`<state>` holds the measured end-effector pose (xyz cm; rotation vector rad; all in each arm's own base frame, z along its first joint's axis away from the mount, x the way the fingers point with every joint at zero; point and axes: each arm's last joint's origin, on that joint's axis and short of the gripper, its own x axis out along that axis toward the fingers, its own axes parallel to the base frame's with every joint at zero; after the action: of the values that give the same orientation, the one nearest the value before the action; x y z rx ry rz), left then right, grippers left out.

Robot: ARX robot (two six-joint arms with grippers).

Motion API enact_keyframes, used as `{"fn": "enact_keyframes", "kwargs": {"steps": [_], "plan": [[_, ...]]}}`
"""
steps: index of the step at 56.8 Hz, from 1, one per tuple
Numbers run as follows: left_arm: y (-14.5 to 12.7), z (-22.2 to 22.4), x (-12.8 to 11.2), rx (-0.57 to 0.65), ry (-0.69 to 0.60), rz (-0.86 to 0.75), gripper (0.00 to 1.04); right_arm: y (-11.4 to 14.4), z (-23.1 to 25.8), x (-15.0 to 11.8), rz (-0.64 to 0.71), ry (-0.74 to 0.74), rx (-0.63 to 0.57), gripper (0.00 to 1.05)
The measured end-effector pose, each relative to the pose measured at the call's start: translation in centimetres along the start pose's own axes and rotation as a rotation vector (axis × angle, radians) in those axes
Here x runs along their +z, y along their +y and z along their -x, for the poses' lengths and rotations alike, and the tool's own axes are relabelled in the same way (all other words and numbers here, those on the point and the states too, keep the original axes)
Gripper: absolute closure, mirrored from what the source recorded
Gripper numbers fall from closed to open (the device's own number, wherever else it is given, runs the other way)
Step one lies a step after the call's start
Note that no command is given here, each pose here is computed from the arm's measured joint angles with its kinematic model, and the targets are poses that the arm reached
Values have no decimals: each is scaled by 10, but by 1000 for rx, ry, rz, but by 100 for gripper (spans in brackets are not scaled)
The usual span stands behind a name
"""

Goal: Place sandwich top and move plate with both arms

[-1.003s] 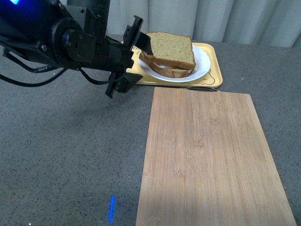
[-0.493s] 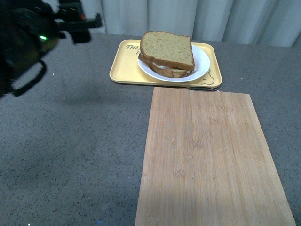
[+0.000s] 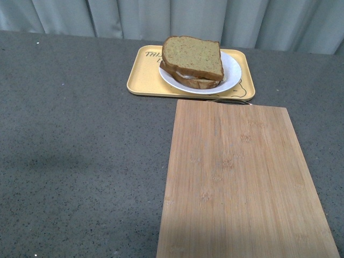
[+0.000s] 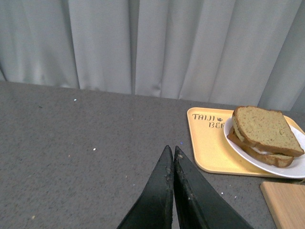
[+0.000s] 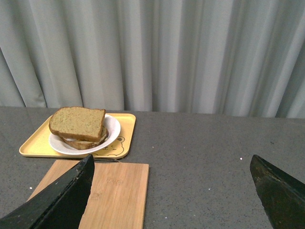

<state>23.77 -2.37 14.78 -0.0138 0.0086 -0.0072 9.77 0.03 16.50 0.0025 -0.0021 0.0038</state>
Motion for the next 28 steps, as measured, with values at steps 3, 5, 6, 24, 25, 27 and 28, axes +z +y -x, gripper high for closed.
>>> {"fn": "enact_keyframes", "kwargs": {"steps": [3,5,6,24,25,27,28], "plan": [[4,11,1,5,5,-3,101,0,0,0,0,0,0,9],[7,21,2,8,7,-3,101,0,0,0,0,0,0,9],[7,22,2,8,7,-3,101,0,0,0,0,0,0,9],[22,58,14,8,7,-6,101,0,0,0,0,0,0,9],[22,59,14,9,7,-6,101,0,0,0,0,0,0,9],[23,63,14,10,5,-6,101,0,0,0,0,0,0,9],[23,64,13,9,9,-6,101,0,0,0,0,0,0,9]]}}
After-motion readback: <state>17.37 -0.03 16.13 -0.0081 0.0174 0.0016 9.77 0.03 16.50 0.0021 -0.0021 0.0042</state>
